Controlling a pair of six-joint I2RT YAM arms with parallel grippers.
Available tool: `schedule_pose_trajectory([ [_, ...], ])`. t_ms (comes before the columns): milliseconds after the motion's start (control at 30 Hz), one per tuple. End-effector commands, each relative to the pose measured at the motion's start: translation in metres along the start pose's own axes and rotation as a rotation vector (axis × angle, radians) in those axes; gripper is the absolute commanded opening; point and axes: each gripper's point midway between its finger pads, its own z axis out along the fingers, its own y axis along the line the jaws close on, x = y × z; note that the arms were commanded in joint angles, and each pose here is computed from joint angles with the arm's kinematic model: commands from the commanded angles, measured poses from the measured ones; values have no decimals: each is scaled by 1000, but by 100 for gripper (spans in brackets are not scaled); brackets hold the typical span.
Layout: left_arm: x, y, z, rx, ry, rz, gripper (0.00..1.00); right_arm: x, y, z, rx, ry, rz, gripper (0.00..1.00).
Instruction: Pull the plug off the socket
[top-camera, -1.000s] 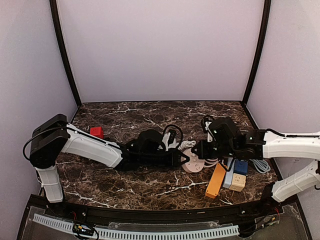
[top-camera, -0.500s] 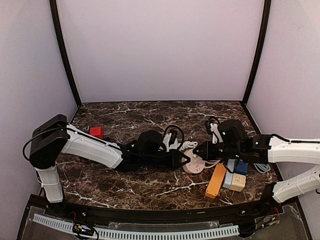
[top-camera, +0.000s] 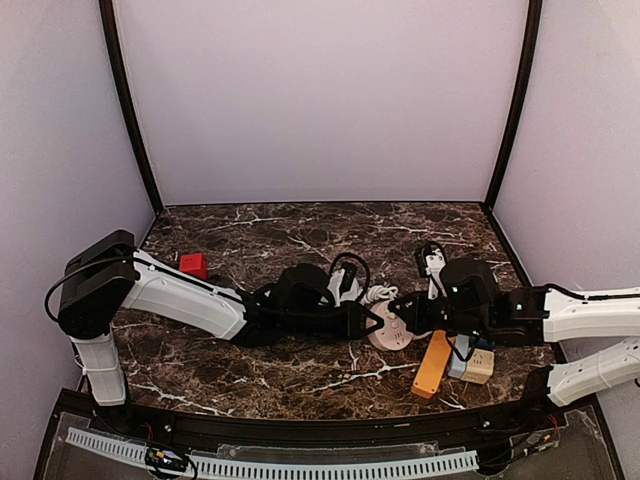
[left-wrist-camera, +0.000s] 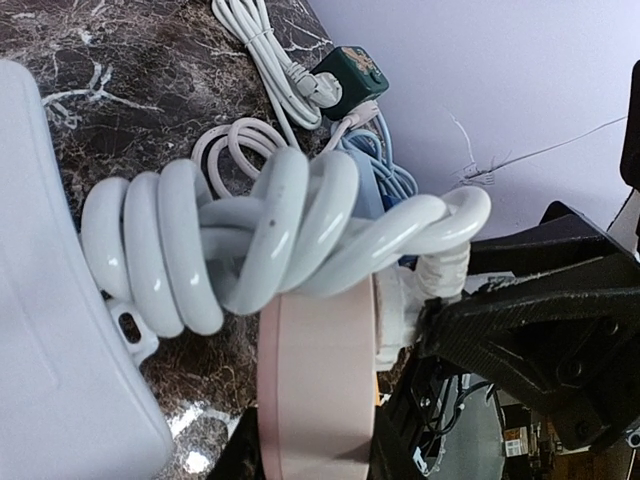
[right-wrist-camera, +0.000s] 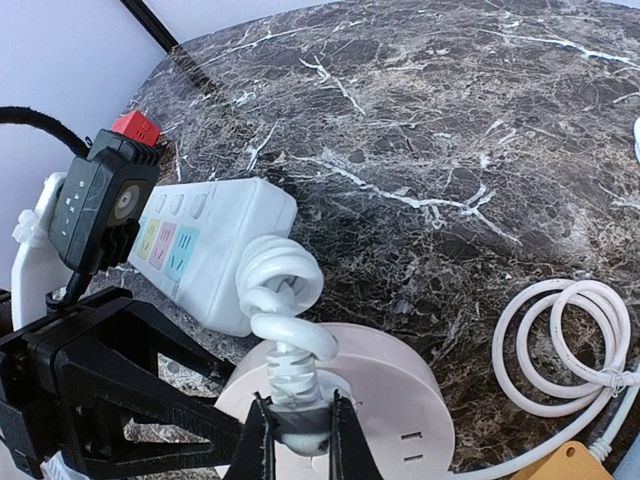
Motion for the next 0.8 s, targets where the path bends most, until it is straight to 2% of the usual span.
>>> schedule_pose_trajectory([
  [0, -17, 20, -8, -66, -64, -66, 1, -9, 2, -8, -3, -69, 27, 0],
  [467, -20, 29, -9, -57, -87, -110, 1, 1, -3, -15, 27, -74, 45, 0],
  [667, -12, 34, -10, -70, -51, -37, 1, -10, 2, -11, 83, -33, 14, 0],
  [767, -6, 32, -11, -67, -18, 64, 1, -19, 5, -8, 97, -3, 16, 0],
])
